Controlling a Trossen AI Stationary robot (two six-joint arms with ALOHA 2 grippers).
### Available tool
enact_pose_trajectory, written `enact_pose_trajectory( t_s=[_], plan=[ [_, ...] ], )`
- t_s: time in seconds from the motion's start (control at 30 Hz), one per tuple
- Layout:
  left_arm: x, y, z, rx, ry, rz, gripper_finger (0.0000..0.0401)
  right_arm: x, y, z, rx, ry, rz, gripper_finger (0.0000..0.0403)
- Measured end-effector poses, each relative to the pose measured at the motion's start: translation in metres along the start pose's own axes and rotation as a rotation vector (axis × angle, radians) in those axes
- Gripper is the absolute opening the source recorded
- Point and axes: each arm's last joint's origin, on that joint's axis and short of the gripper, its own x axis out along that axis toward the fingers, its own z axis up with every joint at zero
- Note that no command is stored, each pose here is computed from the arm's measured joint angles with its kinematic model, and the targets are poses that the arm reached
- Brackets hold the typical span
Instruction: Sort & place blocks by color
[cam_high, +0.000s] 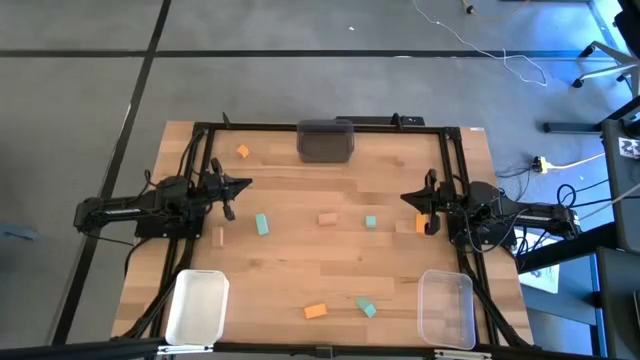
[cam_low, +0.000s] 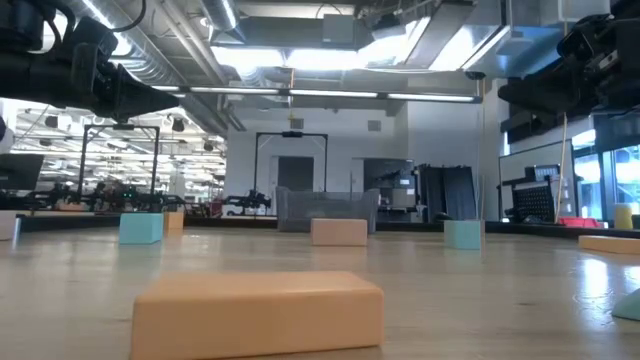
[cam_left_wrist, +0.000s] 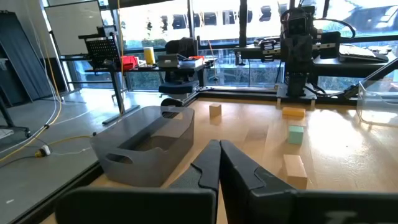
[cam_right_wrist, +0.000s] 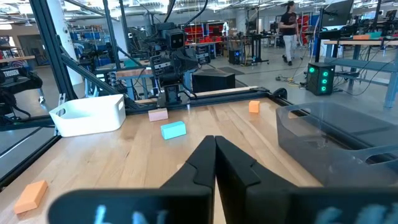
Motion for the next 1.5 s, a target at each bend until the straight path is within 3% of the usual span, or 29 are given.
enact_pose_trajectory(
  t_s=[0.13,0.27,0.47,0.6,0.73,0.83,0.93,1.1,1.5],
  plan=[
    [-0.001,0.002,0.015,0.009,-0.075,0.036,0.0,0.0,0.0,0.0,0.001,0.0,0.0,0.0012],
    [-0.011,0.006,0.058,0.117,-0.128,-0.021,0.0,0.0,0.0,0.0,-0.003,-0.001,0.0,0.0012],
    [-0.016,0.013,0.112,0.124,0.117,0.009,0.0,0.0,0.0,0.0,-0.008,-0.001,0.001,0.0012],
    [-0.004,0.013,0.138,0.036,0.323,0.06,0.0,0.0,0.0,0.0,-0.052,-0.001,0.001,0.0012],
    [0.011,0.01,0.147,-0.011,0.596,0.113,0.0,0.0,0.0,0.0,-0.081,-0.001,0.001,0.0012],
    [0.025,0.006,0.152,-0.125,0.698,0.135,0.0,0.0,0.0,0.0,-0.082,0.0,0.003,0.0012],
    [0.036,0.001,0.16,-0.278,0.715,0.102,0.0,0.0,0.001,0.0,-0.083,0.004,0.021,0.0012],
    [0.041,-0.004,0.167,-0.396,0.758,-0.015,0.0,0.0,0.001,-0.001,-0.108,0.006,0.029,0.0012],
    [0.039,-0.004,0.166,-0.615,0.786,0.07,0.0012,0.0,0.001,-0.001,-0.132,0.008,0.028,0.0012]
  ],
)
